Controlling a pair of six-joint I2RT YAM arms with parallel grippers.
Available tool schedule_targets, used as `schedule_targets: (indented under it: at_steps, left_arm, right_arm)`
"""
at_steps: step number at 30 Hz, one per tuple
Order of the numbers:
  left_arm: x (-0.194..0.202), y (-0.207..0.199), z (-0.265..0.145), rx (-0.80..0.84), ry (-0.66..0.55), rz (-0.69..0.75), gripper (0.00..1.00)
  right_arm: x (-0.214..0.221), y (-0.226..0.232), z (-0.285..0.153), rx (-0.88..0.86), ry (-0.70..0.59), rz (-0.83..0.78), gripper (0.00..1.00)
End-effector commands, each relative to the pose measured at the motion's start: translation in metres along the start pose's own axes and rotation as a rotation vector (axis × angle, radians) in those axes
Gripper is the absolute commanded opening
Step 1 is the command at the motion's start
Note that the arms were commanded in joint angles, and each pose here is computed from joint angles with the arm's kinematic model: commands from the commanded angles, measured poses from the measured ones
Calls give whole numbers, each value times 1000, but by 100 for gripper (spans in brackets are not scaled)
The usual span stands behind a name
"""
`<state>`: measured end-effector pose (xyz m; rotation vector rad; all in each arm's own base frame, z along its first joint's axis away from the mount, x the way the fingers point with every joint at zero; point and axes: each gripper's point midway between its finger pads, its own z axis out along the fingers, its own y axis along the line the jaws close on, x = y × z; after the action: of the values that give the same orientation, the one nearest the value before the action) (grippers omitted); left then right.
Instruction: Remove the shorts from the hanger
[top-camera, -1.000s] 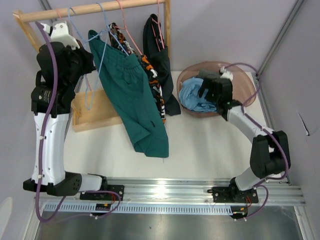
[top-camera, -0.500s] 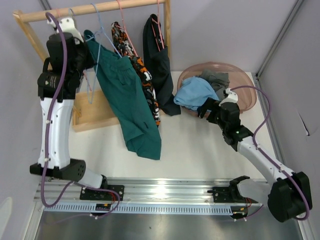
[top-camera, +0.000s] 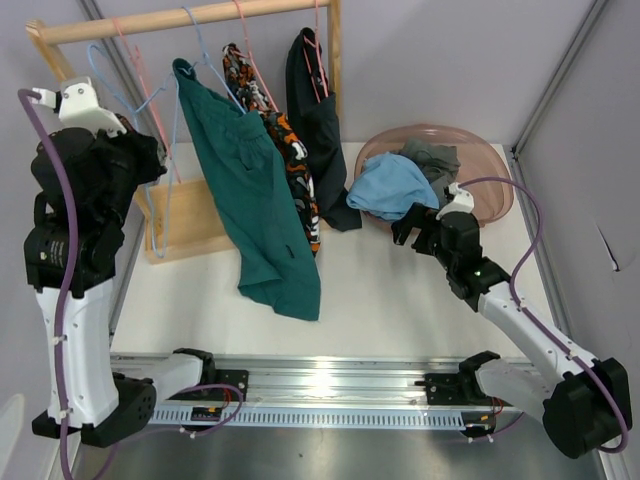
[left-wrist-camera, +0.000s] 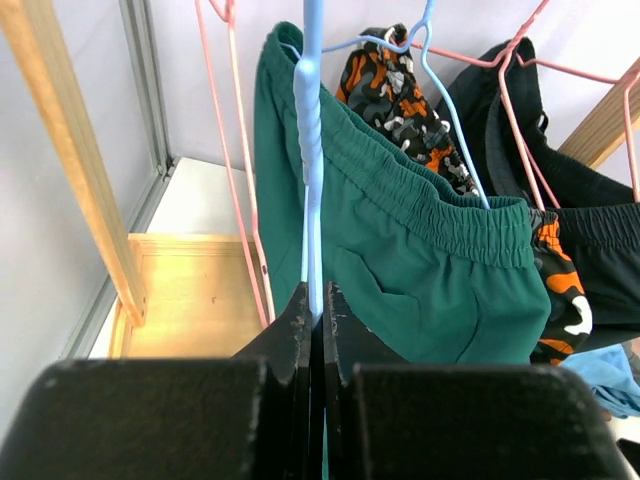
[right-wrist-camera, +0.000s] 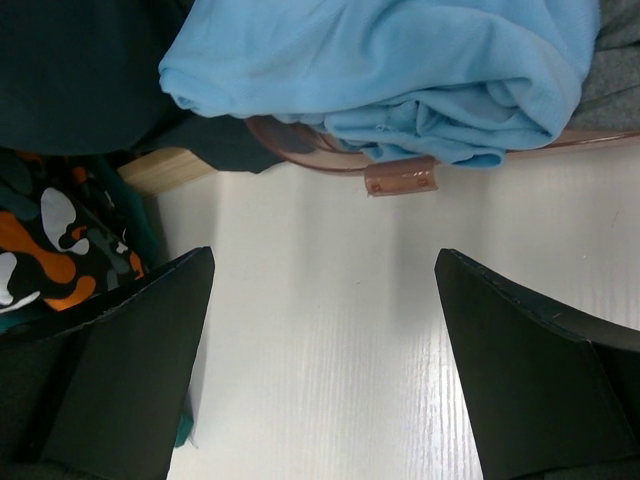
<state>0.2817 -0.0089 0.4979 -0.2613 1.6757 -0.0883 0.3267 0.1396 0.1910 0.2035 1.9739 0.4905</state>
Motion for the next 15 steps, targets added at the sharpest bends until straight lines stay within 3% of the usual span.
schedule_targets:
  at_steps: [1, 7, 11, 15]
  left_arm:
    - [-10, 6, 0, -34, -34, 11, 0]
    - [-22, 14, 35, -129, -75, 19, 0]
    - [-57, 3, 67, -136, -169, 8, 0]
    - [-73, -7, 108, -147, -172, 25, 0]
  right_arm:
    - [0, 5, -7, -11, -13, 17, 99]
    - [9, 7, -10, -22, -8, 22, 99]
    - [19, 5, -10, -18, 3, 18, 99]
    - [33, 0, -9, -13, 27, 4, 99]
